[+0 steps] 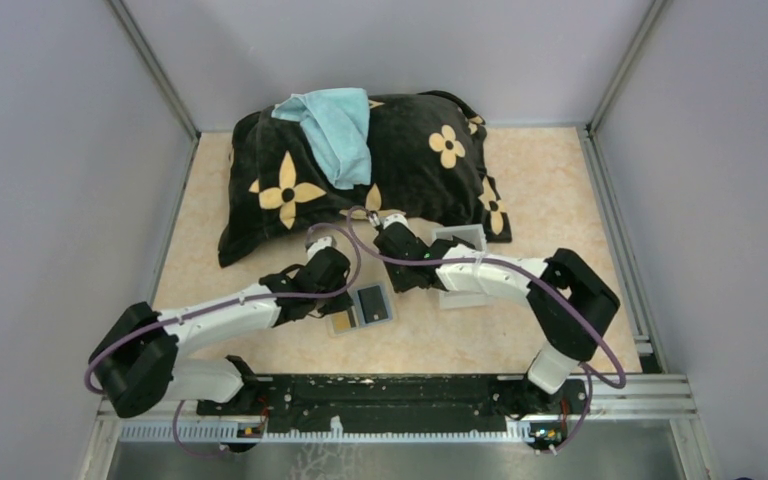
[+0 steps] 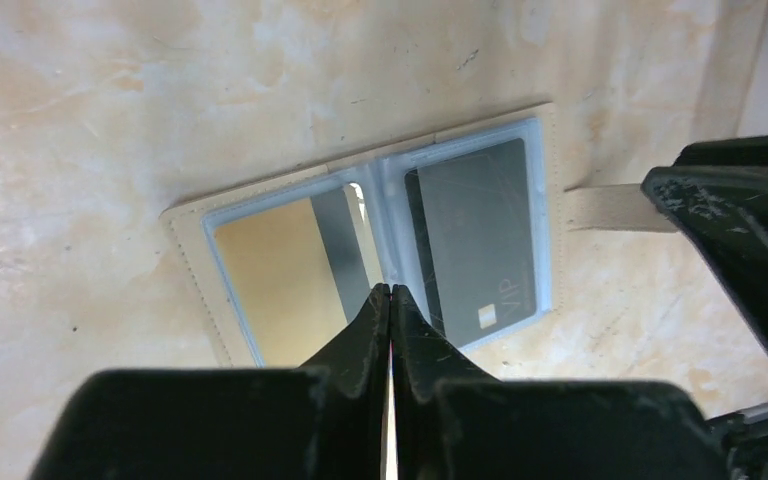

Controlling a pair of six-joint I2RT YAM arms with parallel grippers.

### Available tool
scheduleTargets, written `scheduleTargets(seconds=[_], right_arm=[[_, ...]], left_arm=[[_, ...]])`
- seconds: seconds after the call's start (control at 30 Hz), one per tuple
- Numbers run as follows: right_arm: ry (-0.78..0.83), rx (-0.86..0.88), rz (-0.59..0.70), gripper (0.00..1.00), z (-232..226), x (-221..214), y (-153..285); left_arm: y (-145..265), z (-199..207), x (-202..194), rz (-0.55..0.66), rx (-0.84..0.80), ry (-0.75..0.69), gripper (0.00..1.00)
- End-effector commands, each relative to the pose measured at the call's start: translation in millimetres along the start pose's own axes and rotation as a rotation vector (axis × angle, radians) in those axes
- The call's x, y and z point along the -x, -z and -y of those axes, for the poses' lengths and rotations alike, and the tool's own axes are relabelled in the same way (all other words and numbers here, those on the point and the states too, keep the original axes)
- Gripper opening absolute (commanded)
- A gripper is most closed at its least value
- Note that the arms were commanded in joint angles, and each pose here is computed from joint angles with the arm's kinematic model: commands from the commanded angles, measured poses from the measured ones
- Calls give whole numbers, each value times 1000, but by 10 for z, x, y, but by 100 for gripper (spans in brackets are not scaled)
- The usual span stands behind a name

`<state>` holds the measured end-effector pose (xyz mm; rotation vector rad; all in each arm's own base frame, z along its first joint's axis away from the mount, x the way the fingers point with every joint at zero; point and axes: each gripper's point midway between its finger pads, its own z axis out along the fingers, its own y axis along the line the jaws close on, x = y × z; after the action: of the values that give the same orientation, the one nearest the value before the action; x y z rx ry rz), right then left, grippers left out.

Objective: Put the credit cards into the card holder
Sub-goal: Insert the credit card into the card holder, then pick up the credit card from the storage box.

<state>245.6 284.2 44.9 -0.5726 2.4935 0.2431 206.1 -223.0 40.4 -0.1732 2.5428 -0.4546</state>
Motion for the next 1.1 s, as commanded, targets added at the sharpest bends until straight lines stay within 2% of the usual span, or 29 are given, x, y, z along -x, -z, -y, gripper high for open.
scheduleTargets(seconds=[0.0,0.17,0.27,0.37,0.63,1.07], right_arm=[[8,-6,180,29,-19,763,497],[14,-109,271,51,210,1094,849],[-10,-181,310,57,468,1212,1008],[-65,-232,320,58,794,1220,1105],[-176,-279,289,60,1384,1015,1080],[-256,-216,200,60,1496,720,682]], left_arm=[[137,-72,51,35,24,43,8],[175,-74,-4,10,11,44,30],[211,-28,16,16,-19,35,41],[228,82,69,23,-61,12,49],[185,441,205,4,-131,-59,52],[-51,908,374,-32,-178,-119,53]])
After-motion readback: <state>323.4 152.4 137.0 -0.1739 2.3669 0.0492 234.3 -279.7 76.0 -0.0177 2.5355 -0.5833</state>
